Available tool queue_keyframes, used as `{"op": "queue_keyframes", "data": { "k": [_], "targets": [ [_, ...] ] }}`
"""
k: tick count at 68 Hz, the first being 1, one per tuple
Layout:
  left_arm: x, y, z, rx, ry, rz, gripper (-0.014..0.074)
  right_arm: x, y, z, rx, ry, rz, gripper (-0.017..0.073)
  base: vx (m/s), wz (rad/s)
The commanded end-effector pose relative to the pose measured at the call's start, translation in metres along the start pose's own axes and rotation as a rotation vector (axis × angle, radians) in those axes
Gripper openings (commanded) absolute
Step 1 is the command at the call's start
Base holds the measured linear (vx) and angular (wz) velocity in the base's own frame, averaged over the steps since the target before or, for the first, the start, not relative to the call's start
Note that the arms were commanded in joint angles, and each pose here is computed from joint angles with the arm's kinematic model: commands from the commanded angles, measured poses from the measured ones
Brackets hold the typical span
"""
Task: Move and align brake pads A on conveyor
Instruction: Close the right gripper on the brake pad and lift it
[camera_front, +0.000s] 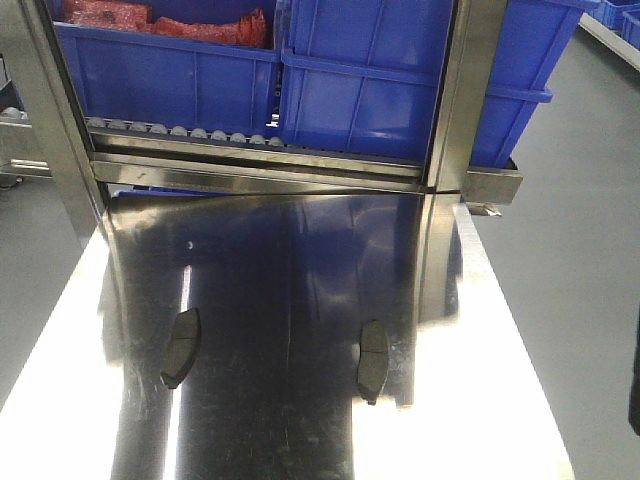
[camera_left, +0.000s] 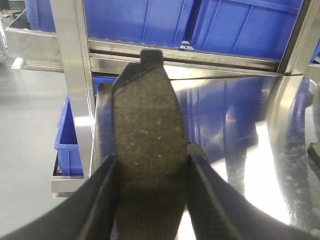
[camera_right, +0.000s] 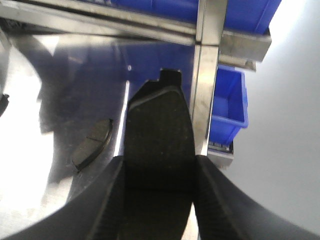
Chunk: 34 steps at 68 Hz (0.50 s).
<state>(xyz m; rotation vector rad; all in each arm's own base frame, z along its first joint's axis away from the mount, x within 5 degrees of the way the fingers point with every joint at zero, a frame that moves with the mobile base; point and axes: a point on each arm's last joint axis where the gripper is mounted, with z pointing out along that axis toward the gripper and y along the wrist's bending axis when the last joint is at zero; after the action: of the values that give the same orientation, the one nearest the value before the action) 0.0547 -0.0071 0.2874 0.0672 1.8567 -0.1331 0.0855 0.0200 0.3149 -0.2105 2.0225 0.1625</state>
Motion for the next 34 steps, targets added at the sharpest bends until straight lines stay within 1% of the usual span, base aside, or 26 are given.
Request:
{"op": "queue_keyframes", "data": {
  "k": [1,4,7,14,25,34],
  "targets": [
    [-0.017,-0.002,-0.003,0.014,-0.114,-0.008,-0.0006,-0.009,0.001,-0.015,-0.006,-0.186,-0.001,-0.0008,0.0,0.0],
    [-0.017,-0.002,-0.003,0.014,-0.114,-0.008,-0.0006,-0.007,0.002,-0.018,-0.016,-0.217,0.012,-0.0008,0.0,0.0],
    [-0.017,-0.002,-0.003,0.014,-0.114,-0.008,-0.0006,-0.005,0.002,-0.022,-0.019,-0.245,0.01,-0.0008,0.0,0.0],
    [-0.017,-0.002,-0.003,0.014,-0.114,-0.008,-0.0006,-0.002,0.002,-0.027,-0.012,-0.271,-0.018,-0.0008,0.0,0.0],
    [-0.017,-0.002,-0.003,0.014,-0.114,-0.008,-0.0006,-0.003,0.002,-0.027,-0.009,-0.276,-0.02,-0.0007,0.0,0.0],
    [-0.017,-0.002,-0.003,0.014,-0.114,-0.008,-0.0006,-0.002,0.002,-0.027,-0.012,-0.268,-0.008,-0.0007,0.0,0.0]
  ]
}}
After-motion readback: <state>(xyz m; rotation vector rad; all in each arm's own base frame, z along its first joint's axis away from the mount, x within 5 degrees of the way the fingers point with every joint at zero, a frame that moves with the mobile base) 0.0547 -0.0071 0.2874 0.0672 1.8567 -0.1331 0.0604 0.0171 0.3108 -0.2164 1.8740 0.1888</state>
